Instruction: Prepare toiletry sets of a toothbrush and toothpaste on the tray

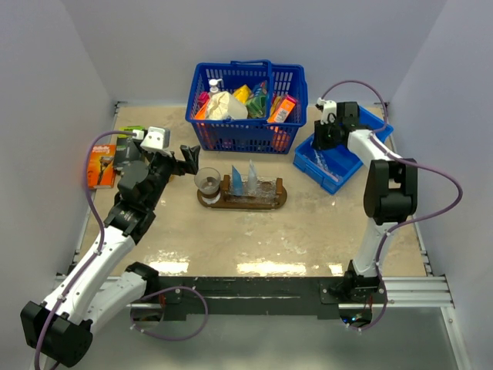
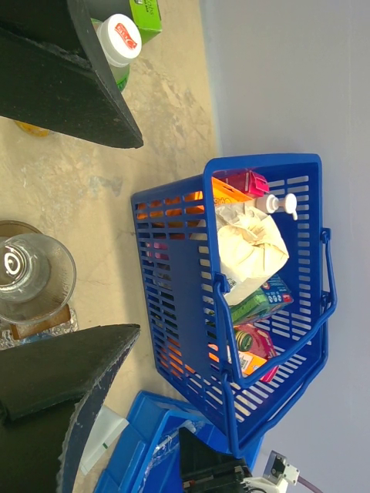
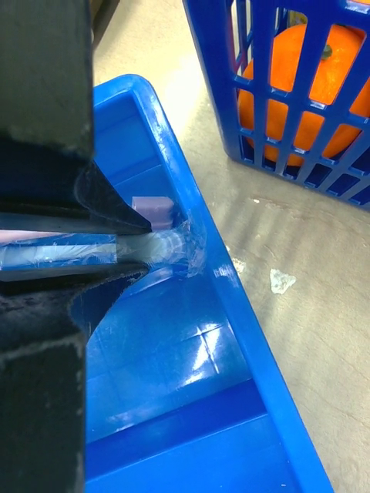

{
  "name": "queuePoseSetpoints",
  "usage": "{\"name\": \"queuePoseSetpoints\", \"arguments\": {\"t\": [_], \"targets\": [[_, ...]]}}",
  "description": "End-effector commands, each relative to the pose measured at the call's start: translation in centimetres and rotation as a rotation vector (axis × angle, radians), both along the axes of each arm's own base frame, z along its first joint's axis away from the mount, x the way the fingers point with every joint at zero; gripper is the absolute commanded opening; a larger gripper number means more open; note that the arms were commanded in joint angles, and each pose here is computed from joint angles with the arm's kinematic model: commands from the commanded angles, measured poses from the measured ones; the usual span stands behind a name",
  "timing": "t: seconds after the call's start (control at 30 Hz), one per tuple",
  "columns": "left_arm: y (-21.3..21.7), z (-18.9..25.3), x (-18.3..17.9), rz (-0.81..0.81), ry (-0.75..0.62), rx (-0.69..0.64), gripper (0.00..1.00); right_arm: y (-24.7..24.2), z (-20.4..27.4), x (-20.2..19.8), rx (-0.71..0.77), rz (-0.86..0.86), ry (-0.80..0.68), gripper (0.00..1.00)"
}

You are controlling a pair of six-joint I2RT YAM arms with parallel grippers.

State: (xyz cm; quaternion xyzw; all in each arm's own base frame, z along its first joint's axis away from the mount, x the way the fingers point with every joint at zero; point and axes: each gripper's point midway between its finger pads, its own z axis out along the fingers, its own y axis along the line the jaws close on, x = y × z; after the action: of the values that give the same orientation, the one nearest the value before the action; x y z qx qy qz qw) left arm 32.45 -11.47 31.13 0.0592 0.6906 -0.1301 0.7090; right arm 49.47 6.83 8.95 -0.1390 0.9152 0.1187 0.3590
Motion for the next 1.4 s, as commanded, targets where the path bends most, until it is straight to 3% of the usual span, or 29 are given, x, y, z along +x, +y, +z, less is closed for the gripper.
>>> {"name": "queuePoseSetpoints", "arguments": {"t": [0.0,0.37,0.93,1.37], "targets": [[0.2,0.9,0.2,0.004,-0.035,0.007,1.0,1.0,2.4,1.1,0.04,0.029,-0.064,0.16],[0.3,1.0,0.1,0.006,-0.04,0.008,1.0,-0.4,6.5,1.4,0.004,-0.048,-0.21,0.0],[0.4,1.1,0.1,0.012,-0.042,0.008,1.0,-3.7,17.2,0.2,-0.032,-0.241,-0.597,0.0],[0.6,1.2,0.0,0.022,-0.044,0.01,1.0,-3.8,21.9,-2.2,0.025,-0.287,-0.691,0.0]]}}
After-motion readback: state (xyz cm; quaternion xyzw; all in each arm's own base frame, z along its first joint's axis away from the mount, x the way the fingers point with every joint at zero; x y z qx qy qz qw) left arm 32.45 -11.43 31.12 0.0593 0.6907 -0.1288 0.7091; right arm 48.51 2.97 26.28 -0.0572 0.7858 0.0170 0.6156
